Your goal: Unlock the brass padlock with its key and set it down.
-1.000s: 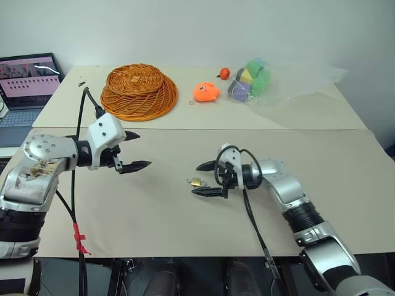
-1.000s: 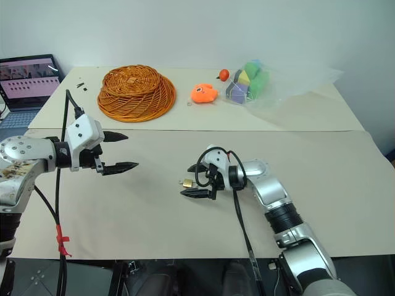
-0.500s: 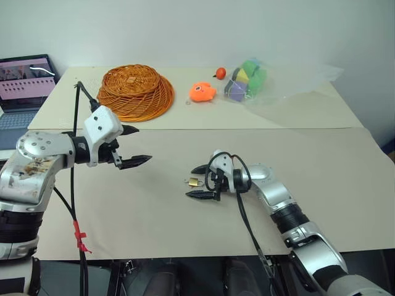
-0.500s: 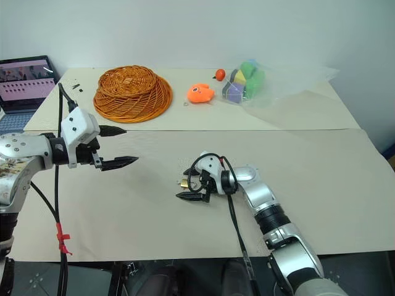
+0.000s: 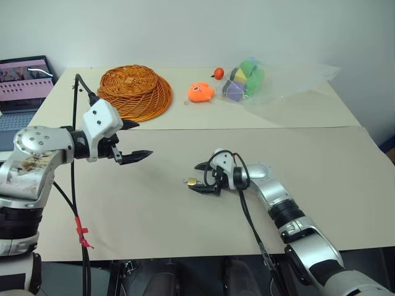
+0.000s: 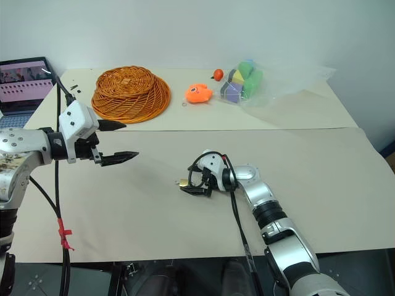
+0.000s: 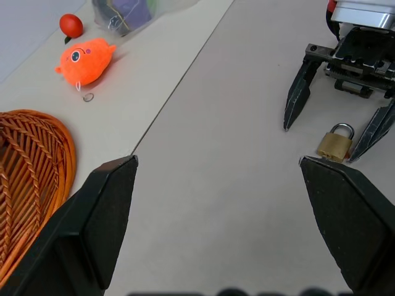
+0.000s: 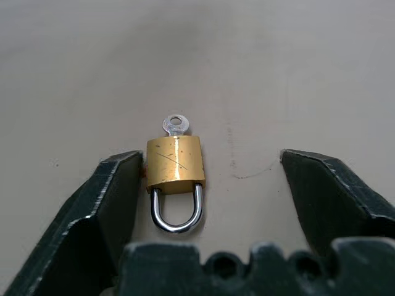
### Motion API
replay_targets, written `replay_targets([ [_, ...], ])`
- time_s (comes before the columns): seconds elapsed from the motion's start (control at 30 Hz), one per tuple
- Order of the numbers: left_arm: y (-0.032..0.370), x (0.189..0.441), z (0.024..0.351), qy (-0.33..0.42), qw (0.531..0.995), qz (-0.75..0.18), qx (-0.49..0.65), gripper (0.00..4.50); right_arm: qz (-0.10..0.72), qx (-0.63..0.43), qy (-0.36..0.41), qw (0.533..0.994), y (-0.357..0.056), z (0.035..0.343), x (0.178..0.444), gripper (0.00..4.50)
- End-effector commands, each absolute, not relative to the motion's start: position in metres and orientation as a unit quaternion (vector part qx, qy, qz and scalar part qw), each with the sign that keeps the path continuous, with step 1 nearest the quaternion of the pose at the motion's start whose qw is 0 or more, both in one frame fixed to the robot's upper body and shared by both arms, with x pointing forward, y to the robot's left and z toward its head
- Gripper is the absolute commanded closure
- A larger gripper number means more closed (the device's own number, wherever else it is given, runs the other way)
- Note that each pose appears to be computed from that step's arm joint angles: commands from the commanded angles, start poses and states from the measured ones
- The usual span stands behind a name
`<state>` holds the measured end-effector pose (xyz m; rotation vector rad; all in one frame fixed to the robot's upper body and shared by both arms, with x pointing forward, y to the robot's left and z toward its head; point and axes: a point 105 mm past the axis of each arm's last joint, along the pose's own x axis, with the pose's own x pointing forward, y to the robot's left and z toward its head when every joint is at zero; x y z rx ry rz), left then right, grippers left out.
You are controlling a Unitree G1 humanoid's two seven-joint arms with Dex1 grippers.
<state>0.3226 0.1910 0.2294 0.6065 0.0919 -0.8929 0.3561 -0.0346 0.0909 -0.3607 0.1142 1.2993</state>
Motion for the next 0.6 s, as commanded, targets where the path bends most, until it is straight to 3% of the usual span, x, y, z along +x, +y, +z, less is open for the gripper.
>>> replay_targets([
  [0.03,0.193,0.322,0.244,0.022,0.860,-0.416,0.295,0.00,0.607,-0.170,0.043,0.775,-0.032,0.093,0.352,1.72],
  [0.17,0.193,0.323,0.243,0.020,0.861,-0.415,0.294,0.00,0.612,-0.178,0.050,0.769,-0.032,0.087,0.348,3.19],
  [0.23,0.192,0.323,0.243,0.019,0.861,-0.416,0.293,0.00,0.612,-0.179,0.050,0.769,-0.032,0.087,0.348,3.56],
  [0.5,0.185,0.320,0.235,0.028,0.859,-0.438,0.266,0.00,0.599,-0.224,0.025,0.769,-0.042,0.104,0.351,3.56],
  [0.6,0.182,0.324,0.230,0.028,0.865,-0.432,0.253,0.00,0.584,-0.317,0.008,0.747,-0.059,0.116,0.352,3.56],
])
